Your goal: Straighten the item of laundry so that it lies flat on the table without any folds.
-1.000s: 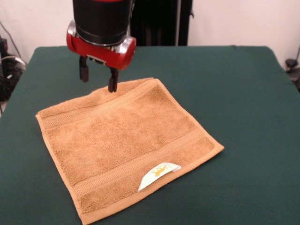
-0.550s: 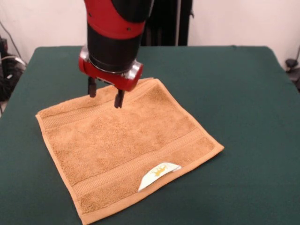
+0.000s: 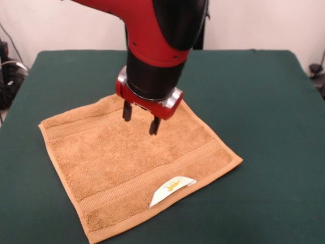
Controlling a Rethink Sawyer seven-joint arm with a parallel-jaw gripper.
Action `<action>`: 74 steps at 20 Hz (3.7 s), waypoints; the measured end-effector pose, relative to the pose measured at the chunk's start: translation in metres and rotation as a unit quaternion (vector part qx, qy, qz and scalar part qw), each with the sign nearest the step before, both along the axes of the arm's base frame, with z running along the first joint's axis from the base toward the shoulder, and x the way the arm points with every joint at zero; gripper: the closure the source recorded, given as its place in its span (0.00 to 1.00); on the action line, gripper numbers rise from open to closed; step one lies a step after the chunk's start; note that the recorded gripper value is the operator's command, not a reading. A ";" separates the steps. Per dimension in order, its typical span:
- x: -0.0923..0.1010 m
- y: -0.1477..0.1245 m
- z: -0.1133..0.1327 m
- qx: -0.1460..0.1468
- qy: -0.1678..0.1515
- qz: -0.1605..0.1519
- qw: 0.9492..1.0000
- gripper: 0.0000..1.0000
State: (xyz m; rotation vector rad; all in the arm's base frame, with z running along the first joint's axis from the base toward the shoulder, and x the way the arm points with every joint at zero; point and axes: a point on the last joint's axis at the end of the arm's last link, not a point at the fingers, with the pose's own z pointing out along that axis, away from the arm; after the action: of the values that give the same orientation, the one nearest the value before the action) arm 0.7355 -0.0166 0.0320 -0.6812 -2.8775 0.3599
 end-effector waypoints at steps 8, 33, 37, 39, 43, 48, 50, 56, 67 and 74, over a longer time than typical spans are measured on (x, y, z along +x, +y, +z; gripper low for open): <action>0.009 0.013 0.000 -0.014 0.030 -0.027 0.999 0.00; -0.024 -0.002 0.027 -0.063 0.158 -0.116 0.979 0.00; -0.018 -0.004 0.019 -0.061 0.131 -0.111 0.983 0.00; -0.016 -0.004 0.015 -0.059 0.122 -0.110 0.985 0.00; -0.016 -0.004 0.007 -0.054 0.116 -0.111 0.985 0.00; -0.019 -0.002 0.002 -0.047 0.121 -0.118 0.985 0.00; -0.019 -0.001 0.002 -0.043 0.121 -0.121 0.984 0.00; -0.019 0.001 0.000 -0.037 0.122 -0.126 0.984 0.00; -0.037 0.002 -0.037 -0.039 0.151 -0.125 0.980 0.00; -0.052 0.002 -0.062 -0.041 0.174 -0.124 0.976 0.00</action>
State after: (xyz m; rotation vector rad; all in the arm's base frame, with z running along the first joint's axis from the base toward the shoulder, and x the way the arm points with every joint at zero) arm 0.6833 -0.0150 -0.0304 -0.8817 -2.4277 0.5081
